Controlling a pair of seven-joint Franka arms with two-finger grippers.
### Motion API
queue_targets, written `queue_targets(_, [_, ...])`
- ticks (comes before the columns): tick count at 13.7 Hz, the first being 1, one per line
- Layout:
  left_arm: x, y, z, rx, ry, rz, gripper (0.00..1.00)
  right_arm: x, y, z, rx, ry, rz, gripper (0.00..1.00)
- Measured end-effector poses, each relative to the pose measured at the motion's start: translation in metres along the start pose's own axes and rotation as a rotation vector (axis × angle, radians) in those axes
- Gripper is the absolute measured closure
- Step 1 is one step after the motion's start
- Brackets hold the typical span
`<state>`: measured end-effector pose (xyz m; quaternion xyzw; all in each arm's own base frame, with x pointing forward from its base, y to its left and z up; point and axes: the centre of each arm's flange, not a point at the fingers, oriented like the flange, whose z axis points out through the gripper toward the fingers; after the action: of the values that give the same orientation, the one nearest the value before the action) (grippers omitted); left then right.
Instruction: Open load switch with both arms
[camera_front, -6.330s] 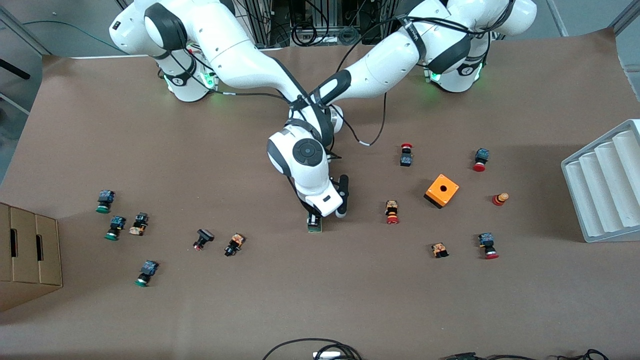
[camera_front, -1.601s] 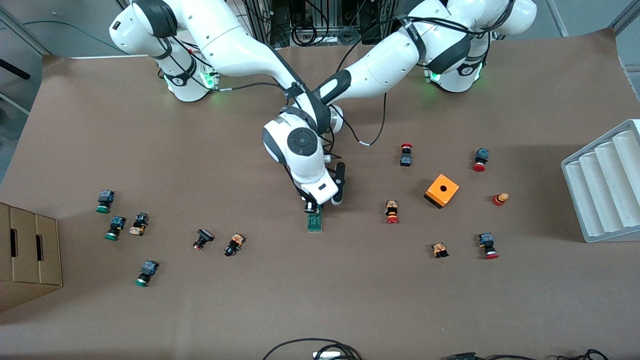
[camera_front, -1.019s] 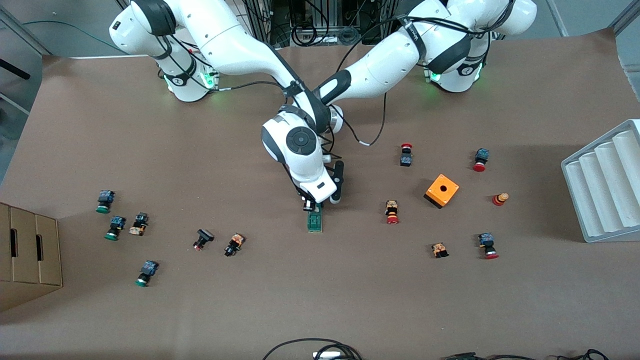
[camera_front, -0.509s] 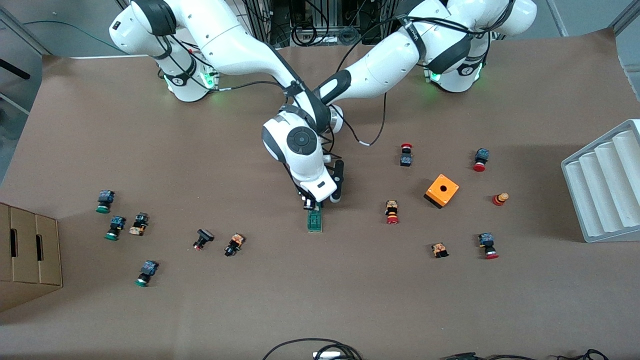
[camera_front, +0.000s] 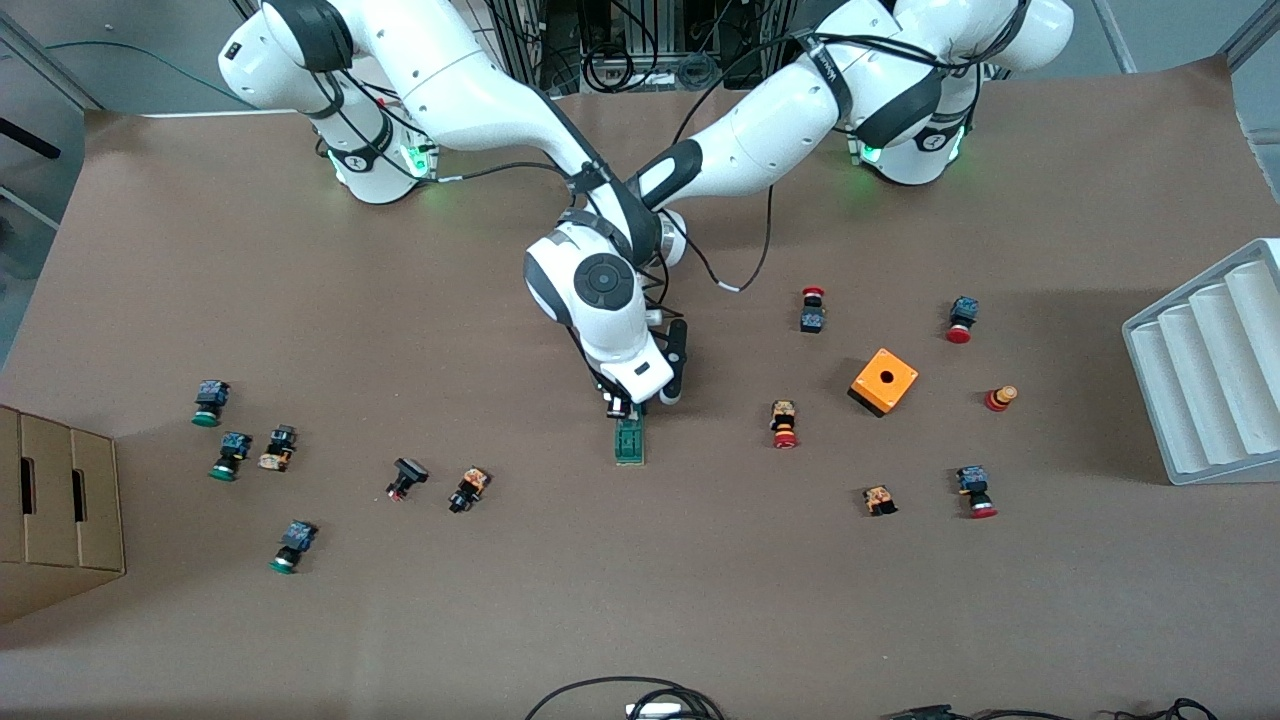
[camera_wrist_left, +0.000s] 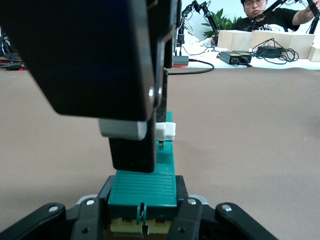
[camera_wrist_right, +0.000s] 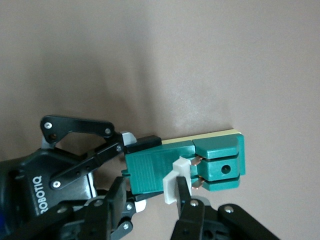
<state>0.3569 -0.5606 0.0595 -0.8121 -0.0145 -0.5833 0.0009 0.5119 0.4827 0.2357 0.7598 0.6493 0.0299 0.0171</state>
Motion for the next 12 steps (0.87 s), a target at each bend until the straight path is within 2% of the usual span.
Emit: queue_targets(12, [0.0, 0.0, 0.0, 0.0, 0.0, 0.0, 0.51, -0.0014, -0.0006, 0.0028, -0.004, 0.003, 0.002, 0.63])
